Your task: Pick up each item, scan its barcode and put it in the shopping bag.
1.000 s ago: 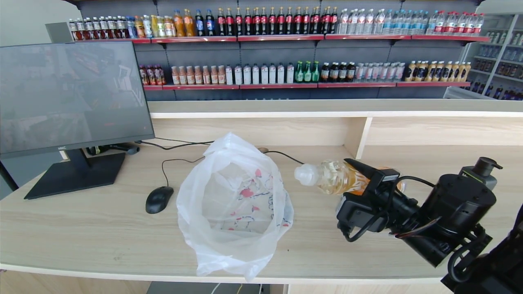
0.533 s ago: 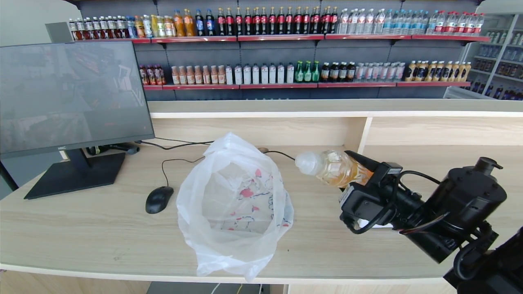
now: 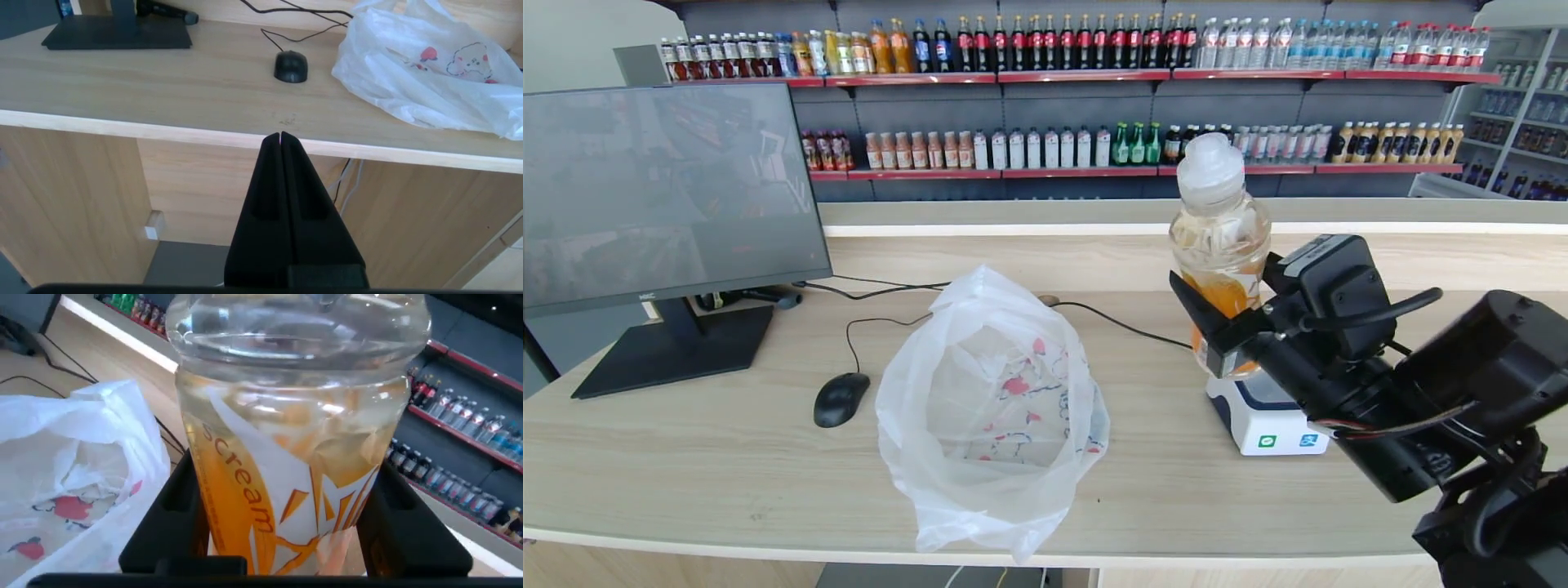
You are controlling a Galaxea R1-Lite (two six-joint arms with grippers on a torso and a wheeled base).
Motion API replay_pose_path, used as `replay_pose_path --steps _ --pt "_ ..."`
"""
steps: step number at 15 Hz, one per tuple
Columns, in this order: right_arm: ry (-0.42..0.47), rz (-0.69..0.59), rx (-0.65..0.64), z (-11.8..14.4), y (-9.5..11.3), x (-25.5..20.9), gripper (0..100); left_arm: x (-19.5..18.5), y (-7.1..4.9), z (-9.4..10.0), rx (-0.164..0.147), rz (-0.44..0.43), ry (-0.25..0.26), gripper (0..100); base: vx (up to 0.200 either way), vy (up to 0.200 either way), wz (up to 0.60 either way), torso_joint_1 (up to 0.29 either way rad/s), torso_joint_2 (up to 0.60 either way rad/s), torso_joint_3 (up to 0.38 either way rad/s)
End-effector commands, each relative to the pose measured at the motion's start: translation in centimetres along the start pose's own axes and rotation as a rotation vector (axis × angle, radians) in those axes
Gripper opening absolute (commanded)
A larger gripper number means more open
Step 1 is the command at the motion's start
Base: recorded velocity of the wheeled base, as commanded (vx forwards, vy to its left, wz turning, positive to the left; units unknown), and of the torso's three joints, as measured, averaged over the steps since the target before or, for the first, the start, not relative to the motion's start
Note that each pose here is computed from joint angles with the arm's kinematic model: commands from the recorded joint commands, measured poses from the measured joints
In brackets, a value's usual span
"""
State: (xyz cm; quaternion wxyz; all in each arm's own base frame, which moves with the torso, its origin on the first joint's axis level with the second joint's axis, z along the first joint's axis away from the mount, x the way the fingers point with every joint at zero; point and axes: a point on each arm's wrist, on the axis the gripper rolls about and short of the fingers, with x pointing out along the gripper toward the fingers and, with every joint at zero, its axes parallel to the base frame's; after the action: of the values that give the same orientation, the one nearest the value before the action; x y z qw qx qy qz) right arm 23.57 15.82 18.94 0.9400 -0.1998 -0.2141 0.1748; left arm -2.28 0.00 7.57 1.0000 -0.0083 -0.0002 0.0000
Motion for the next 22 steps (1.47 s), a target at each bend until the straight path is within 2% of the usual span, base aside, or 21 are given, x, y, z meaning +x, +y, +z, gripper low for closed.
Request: replay_pose_path --steps 1,4,6,8,10,20,22 --pt "-0.021 -0.042 0.071 1.2 -0.9 -0.7 0 0.0 0.0 0.0 0.000 0.000 -0.001 0 0.000 0.000 0.00 0.000 0.00 0.000" --pt "-0.020 -0.103 0.133 1.9 -1.5 -1.0 0 0.0 0.0 0.0 0.000 0.000 -0.001 0 0.000 0.000 0.00 0.000 0.00 0.000" --pt "-0.041 -0.117 0.221 2.3 -1.7 -0.8 0 0.0 0.0 0.0 0.001 0.000 -0.001 0 0.000 0.000 0.00 0.000 0.00 0.000" --pt "-0.014 -0.176 0.329 1.8 -2.2 -0.7 0 0.0 0.0 0.0 0.001 0.000 0.000 0 0.000 0.000 0.00 0.000 0.00 0.000" --pt "-0.011 -0.180 0.360 1.6 -2.1 -0.6 0 0.0 0.0 0.0 0.003 0.000 -0.001 0 0.000 0.000 0.00 0.000 0.00 0.000" --pt "0.013 -0.185 0.379 0.8 -1.7 -0.1 0 0.0 0.0 0.0 0.003 0.000 0.000 0 -0.040 0.000 0.00 0.001 0.00 0.001" --pt "0.019 -0.187 0.379 0.6 -1.5 0.0 0 0.0 0.0 0.0 0.000 0.000 0.000 0 0.000 0.200 0.00 0.005 0.00 0.005"
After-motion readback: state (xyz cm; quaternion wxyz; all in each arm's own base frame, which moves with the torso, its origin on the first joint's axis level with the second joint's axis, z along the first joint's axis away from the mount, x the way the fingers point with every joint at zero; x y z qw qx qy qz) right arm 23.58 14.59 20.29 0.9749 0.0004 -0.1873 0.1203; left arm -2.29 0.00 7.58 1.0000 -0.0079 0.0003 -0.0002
